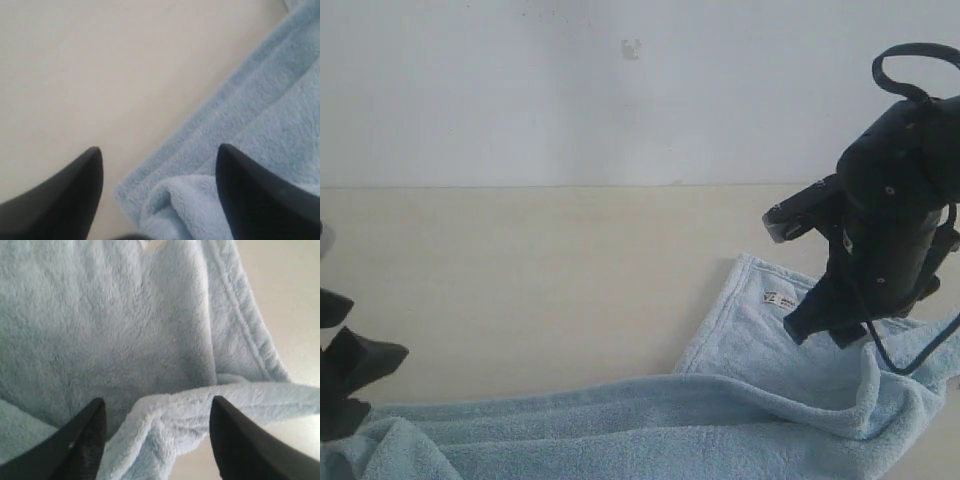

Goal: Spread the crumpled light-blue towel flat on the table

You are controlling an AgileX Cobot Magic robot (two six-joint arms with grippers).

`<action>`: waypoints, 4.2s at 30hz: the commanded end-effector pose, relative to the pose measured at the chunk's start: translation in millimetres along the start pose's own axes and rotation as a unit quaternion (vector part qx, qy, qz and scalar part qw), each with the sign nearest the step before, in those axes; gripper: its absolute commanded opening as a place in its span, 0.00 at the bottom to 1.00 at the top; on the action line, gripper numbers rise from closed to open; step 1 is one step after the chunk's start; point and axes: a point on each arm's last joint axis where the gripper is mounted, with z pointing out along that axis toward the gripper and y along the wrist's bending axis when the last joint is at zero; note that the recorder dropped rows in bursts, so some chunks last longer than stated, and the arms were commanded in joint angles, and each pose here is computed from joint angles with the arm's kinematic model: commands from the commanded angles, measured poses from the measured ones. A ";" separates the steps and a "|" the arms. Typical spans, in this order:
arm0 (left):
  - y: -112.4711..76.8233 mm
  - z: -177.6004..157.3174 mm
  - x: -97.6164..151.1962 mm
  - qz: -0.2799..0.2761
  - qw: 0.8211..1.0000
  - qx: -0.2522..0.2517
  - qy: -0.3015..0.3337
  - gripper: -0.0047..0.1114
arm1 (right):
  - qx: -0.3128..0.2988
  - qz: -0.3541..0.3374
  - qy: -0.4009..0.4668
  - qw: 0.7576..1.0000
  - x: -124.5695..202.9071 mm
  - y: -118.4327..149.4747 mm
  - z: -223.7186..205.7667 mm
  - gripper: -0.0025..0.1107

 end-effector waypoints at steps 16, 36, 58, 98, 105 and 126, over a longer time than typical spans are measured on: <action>3.1 84.3 -4.4 -0.104 0.971 0.076 0.203 0.30 | -0.357 0.214 -0.018 0.909 20.0 -67.3 5.1 0.53; -5.5 105.7 3.1 -0.063 0.964 0.124 0.227 0.30 | -0.174 0.224 -0.029 0.958 15.2 -77.6 19.4 0.53; 21.6 109.3 10.7 -0.146 0.953 0.010 0.264 0.43 | -0.074 0.269 -0.013 0.960 43.5 -79.8 46.8 0.53; -22.6 39.7 5.8 -0.181 0.859 0.277 0.390 0.07 | -0.106 0.322 -0.040 0.940 36.3 -76.3 45.5 0.53; -32.6 34.2 24.5 -0.198 0.843 0.291 0.407 0.07 | -0.111 0.329 -0.039 0.937 36.0 -75.5 45.3 0.53; -51.9 32.3 43.1 -0.172 0.821 0.384 0.385 0.13 | -0.117 0.340 -0.042 0.932 34.9 -74.8 45.0 0.53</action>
